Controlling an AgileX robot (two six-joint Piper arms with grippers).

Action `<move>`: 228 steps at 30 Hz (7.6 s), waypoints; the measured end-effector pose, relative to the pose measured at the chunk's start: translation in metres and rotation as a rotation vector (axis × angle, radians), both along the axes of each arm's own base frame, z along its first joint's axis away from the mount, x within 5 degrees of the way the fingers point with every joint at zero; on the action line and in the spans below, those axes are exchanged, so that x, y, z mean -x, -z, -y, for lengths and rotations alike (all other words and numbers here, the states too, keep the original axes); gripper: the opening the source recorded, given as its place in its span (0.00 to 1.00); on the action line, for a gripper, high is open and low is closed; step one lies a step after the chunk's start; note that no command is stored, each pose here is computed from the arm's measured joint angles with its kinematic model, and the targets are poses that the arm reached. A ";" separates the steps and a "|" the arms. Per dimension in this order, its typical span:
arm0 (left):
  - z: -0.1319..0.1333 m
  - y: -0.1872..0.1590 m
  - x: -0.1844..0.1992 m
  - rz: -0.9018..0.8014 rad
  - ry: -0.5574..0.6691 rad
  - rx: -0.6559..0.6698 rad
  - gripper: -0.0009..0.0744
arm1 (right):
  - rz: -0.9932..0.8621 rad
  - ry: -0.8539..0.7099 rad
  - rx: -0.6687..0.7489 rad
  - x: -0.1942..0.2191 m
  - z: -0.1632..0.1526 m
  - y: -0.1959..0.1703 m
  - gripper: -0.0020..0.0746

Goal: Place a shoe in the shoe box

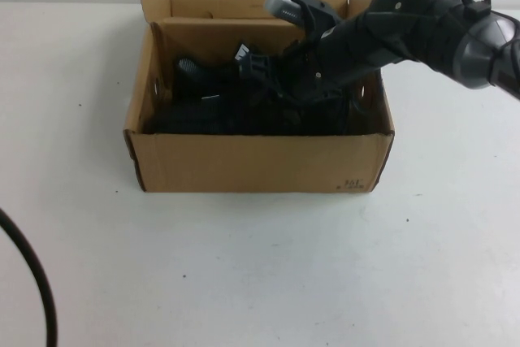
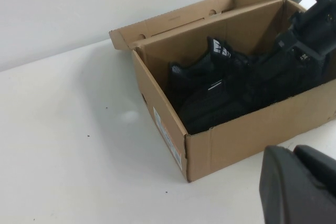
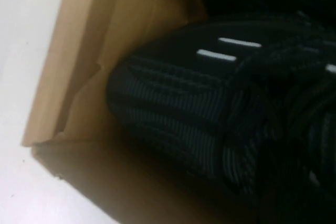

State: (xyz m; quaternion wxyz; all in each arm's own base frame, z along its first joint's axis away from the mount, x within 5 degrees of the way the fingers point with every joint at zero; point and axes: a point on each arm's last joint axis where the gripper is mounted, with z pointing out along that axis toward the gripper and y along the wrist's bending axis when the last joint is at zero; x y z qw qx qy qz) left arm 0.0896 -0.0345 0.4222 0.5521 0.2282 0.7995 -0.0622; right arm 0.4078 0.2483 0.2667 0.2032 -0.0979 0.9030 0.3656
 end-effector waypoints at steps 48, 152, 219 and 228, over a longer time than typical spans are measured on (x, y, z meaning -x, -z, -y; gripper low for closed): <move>0.031 0.016 -0.038 0.000 0.282 0.002 0.01 | 0.894 0.107 0.259 0.190 0.135 -0.202 0.01; -0.028 0.236 0.036 0.136 -0.331 0.278 0.01 | 0.998 0.294 0.162 0.337 0.213 0.016 0.01; -0.021 0.252 0.039 -0.016 -0.228 0.273 0.01 | 1.079 0.691 0.322 0.356 0.244 0.010 0.00; -0.021 0.252 0.039 -0.015 -0.228 0.271 0.01 | 0.853 0.615 0.516 0.366 0.246 0.041 0.00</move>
